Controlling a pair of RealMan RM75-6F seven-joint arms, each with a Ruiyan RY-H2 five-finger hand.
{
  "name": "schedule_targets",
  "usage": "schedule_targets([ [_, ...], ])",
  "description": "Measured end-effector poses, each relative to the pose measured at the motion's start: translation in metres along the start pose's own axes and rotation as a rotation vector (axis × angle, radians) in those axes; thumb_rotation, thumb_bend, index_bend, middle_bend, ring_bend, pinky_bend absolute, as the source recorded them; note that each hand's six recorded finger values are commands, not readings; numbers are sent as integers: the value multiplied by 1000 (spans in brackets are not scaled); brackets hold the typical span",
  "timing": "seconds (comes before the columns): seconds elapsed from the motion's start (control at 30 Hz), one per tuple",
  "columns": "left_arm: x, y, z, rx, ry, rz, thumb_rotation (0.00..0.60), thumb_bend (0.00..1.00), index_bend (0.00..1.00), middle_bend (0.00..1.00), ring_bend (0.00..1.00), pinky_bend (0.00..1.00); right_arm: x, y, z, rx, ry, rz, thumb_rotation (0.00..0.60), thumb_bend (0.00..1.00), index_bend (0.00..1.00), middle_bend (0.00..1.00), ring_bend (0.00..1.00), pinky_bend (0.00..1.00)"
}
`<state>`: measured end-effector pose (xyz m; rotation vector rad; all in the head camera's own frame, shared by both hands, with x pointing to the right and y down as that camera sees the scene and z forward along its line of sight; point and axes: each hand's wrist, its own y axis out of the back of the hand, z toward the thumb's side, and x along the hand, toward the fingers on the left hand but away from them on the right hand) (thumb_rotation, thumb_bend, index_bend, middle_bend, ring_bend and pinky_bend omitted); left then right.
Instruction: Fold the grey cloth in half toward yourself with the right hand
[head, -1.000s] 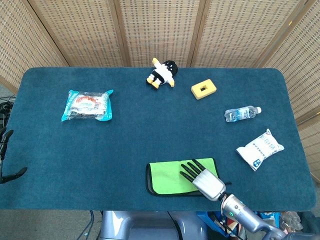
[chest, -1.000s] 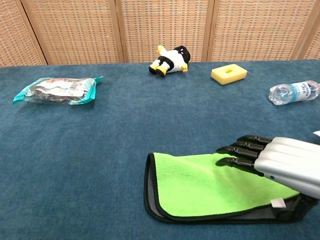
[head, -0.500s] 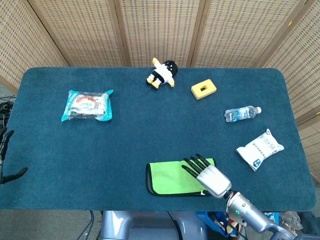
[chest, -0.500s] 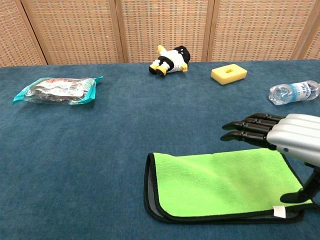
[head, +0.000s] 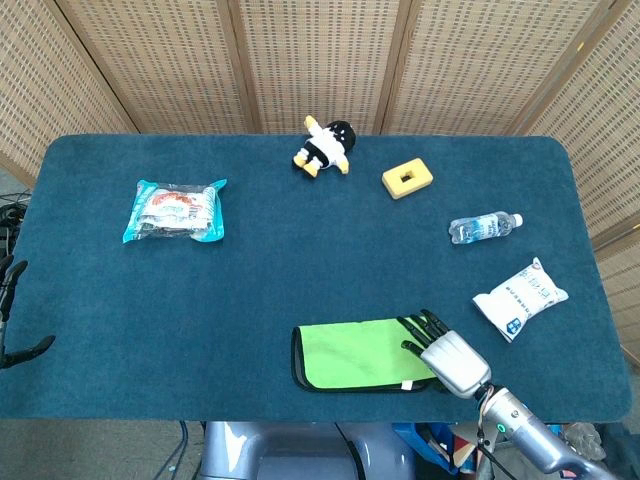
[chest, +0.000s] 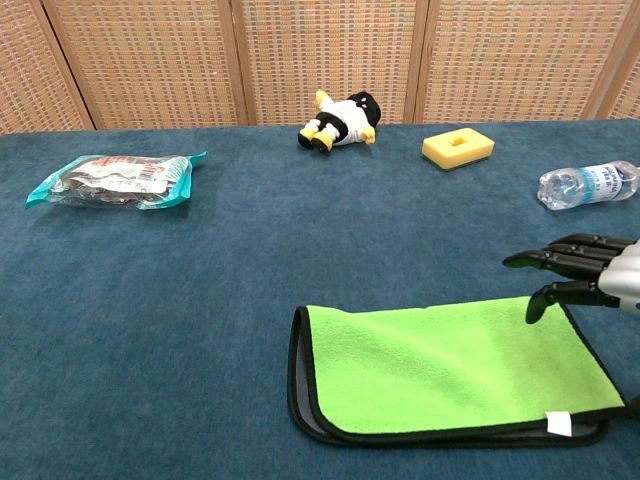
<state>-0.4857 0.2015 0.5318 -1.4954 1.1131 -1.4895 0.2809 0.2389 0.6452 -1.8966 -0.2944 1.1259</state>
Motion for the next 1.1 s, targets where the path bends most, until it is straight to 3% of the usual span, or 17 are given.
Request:
schedule_targets([
  [0.27,-4,-1,2,0,-12,-1,600,113,0,0,0,0,28,5,-32,-55,-114,-89,600,138,330,0,0,0],
  [0.6,-14,-5,6,7,-30,-3,600,113,0,0,0,0,82,20,-86,-233,-347,-323,600,152,329,0,0,0],
  [0.67,-15,-7,7,11,-33,-6,600,114,0,0,0,0,91,22,-94,-259,-385,-361,600,153,299,0,0,0],
  [0.83,-16,-9,7,17,-32,-10,600,113,0,0,0,0,112,27,-108,-346,-482,-444,600,142,31,0,0,0],
  [1.1,-18,-8,8,24,-37,1,600,113,0,0,0,0,134,46,-115,-305,-552,-520,600,108,0,0,0,0],
])
